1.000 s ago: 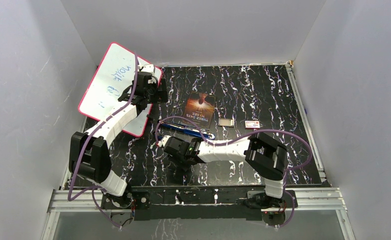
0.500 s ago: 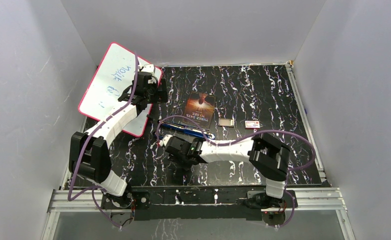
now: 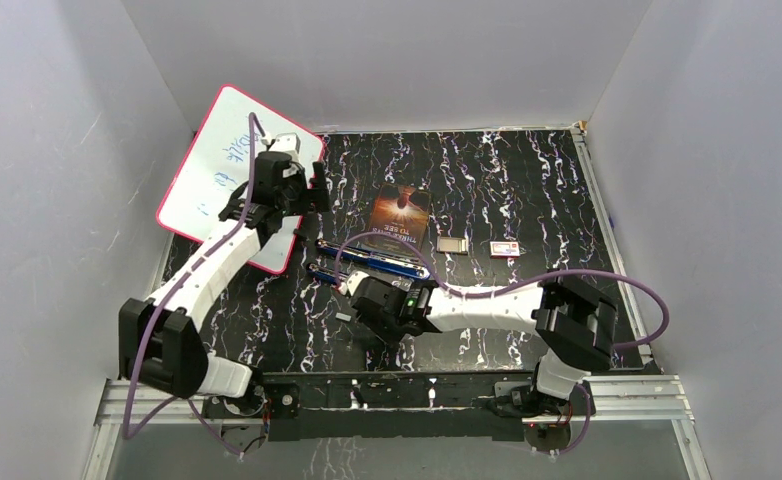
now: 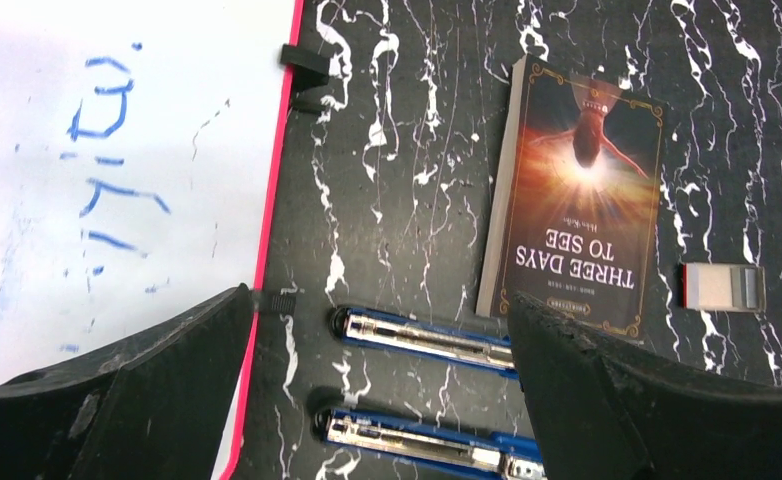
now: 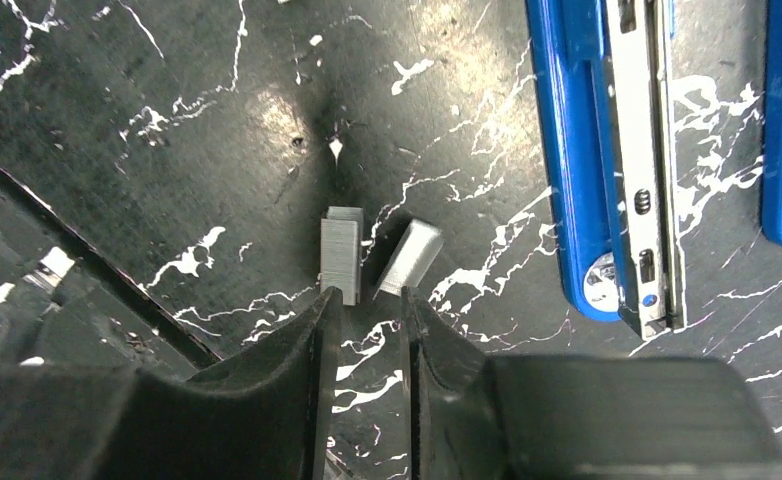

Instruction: Load the staples into the stapler

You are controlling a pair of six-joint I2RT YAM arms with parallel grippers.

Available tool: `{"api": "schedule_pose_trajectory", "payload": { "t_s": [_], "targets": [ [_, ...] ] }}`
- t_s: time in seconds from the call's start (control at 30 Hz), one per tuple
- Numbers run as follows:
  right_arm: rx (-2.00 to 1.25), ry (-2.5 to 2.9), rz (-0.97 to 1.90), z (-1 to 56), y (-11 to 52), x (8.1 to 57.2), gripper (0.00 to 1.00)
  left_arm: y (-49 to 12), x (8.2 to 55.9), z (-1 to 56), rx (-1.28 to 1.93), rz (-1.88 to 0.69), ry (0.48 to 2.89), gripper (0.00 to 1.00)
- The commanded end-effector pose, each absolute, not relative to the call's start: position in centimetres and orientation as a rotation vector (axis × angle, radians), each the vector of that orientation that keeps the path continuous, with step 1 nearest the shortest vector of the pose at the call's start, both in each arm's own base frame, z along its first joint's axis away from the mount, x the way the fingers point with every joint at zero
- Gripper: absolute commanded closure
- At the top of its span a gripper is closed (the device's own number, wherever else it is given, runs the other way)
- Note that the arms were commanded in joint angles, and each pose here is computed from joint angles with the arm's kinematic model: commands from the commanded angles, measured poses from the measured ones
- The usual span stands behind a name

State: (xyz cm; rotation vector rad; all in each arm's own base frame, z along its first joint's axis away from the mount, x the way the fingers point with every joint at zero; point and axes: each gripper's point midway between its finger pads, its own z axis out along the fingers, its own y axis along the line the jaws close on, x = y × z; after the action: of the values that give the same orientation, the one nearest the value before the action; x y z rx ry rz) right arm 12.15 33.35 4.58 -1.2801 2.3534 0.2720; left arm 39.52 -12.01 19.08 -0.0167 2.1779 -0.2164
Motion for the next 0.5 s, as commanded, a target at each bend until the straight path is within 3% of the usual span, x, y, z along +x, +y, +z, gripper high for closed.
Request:
{"api": "schedule_pose_trajectory", "payload": {
  "t_s": [0.0,0.33,0.47],
  "targets": [
    [-1.224,2.308,0.339,6.1,34.0,12.3,0.63,-11.4,36.5,19.5,-0.025,-0.237,2.212,0.02],
    [-1.067,2.335,0.389,7.1,32.6,13.7,0.65,-12.5,32.0,17.5,0.000,-0.264,2.315,0.02],
    [-0.995,2.371,0.417,7.2,32.5,14.1,0.59,-13.3,30.7,16.3,0.020,-0.231,2.350,0.02]
  ]
}}
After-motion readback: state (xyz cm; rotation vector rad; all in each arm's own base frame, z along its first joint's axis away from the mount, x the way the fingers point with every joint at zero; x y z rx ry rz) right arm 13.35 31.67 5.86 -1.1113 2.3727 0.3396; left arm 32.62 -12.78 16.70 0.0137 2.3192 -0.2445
